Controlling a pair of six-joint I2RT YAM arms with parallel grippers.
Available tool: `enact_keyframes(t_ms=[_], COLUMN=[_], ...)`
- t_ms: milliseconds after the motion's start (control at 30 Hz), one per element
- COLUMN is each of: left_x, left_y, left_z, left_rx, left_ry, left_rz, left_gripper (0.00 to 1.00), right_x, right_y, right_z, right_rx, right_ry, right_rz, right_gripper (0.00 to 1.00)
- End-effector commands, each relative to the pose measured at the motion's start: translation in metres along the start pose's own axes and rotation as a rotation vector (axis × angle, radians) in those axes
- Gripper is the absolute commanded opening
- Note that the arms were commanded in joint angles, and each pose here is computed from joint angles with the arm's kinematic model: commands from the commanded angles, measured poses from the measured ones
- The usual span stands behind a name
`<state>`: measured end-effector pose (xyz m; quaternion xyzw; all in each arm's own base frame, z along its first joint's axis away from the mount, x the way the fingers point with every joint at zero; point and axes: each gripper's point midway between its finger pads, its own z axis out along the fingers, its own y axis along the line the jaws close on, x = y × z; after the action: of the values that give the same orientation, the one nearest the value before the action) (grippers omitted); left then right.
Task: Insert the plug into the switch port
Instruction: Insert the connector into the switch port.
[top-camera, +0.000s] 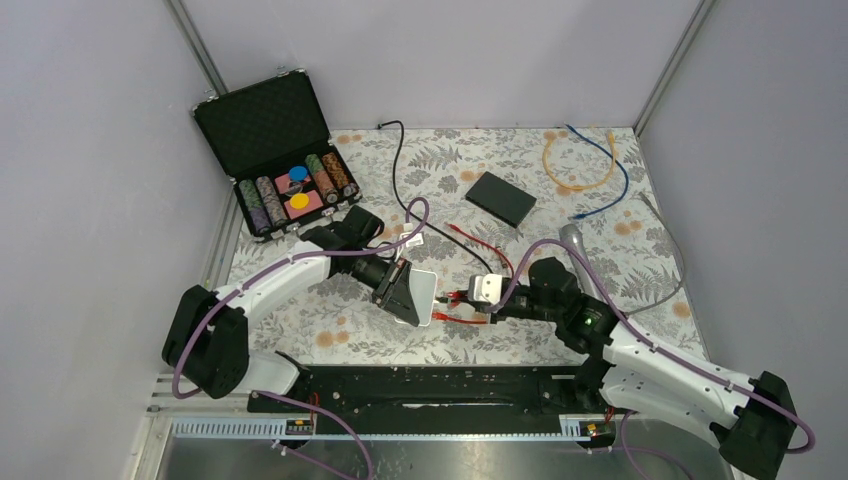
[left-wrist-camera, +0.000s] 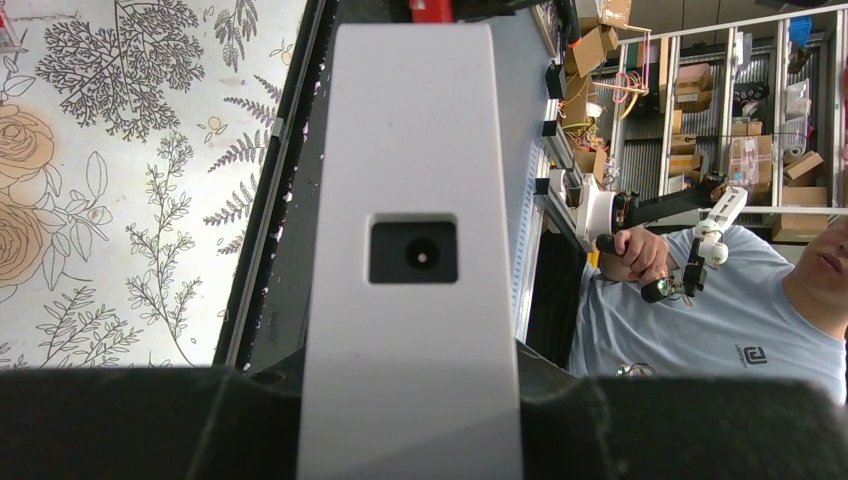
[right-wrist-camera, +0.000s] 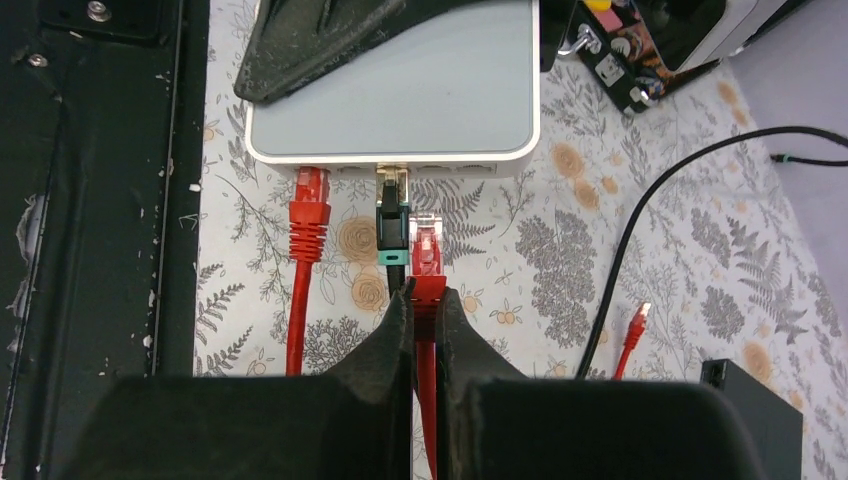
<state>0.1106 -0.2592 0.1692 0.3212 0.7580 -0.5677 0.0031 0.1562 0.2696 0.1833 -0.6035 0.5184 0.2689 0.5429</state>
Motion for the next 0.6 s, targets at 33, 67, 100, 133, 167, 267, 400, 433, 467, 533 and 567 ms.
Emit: enact_keyframes(t_ms=[33, 67, 100, 133, 167, 267, 400, 433, 467, 533, 567], left_x=[-0.011, -0.011, -0.011, -0.011, -0.011, -0.012, -0.011, -0.012, -0.011, -0.011, -0.011], left_y=[-0.01, -0.01, -0.01, -0.01, -0.01, -0.01, -0.01, -0.009, -0.009, -0.009, -0.009], left_z=[-0.003, -0.002, -0.002, -0.002, -0.002, -0.002, -0.002, -0.002, -0.002, -0.002, -0.002], left_rx=[0.033, 0.034, 0.036, 0.036, 0.034, 0.036, 0.037, 0.036, 0.036, 0.037, 0.037], left_ry=[-0.034, -0.035, -0.035, -0.035, -0.035, -0.035, -0.034, -0.034, -0.033, -0.032, -0.032], left_rz=[0.102, 0.104, 0.105, 0.105, 0.103, 0.104, 0.102, 0.102, 0.1, 0.097, 0.097], left_gripper=[0.0, 0.0, 0.0, 0.0, 0.0, 0.0, 0.0, 0.0, 0.0, 0.0, 0.0], right_x=[-0.012, -0.013, -0.014, -0.015, -0.015, -0.017, -0.019, -0.02, -0.021, -0.023, -0.025], right_y=[-0.019, -0.02, -0.021, -0.022, -0.023, -0.026, -0.03, -0.03, -0.031, -0.032, -0.033], right_z=[0.002, 0.003, 0.004, 0.005, 0.006, 0.008, 0.011, 0.012, 0.012, 0.013, 0.013], right_rx=[0.045, 0.045, 0.041, 0.039, 0.038, 0.04, 0.037, 0.035, 0.034, 0.033, 0.033], right_ry=[0.009, 0.008, 0.008, 0.007, 0.008, -0.002, -0.01, -0.015, -0.019, -0.024, -0.028], right_rz=[-0.002, 0.002, 0.006, 0.008, 0.014, 0.017, 0.017, 0.018, 0.019, 0.019, 0.017], right_gripper=[0.0, 0.0, 0.0, 0.0, 0.0, 0.0, 0.0, 0.0, 0.0, 0.0, 0.0])
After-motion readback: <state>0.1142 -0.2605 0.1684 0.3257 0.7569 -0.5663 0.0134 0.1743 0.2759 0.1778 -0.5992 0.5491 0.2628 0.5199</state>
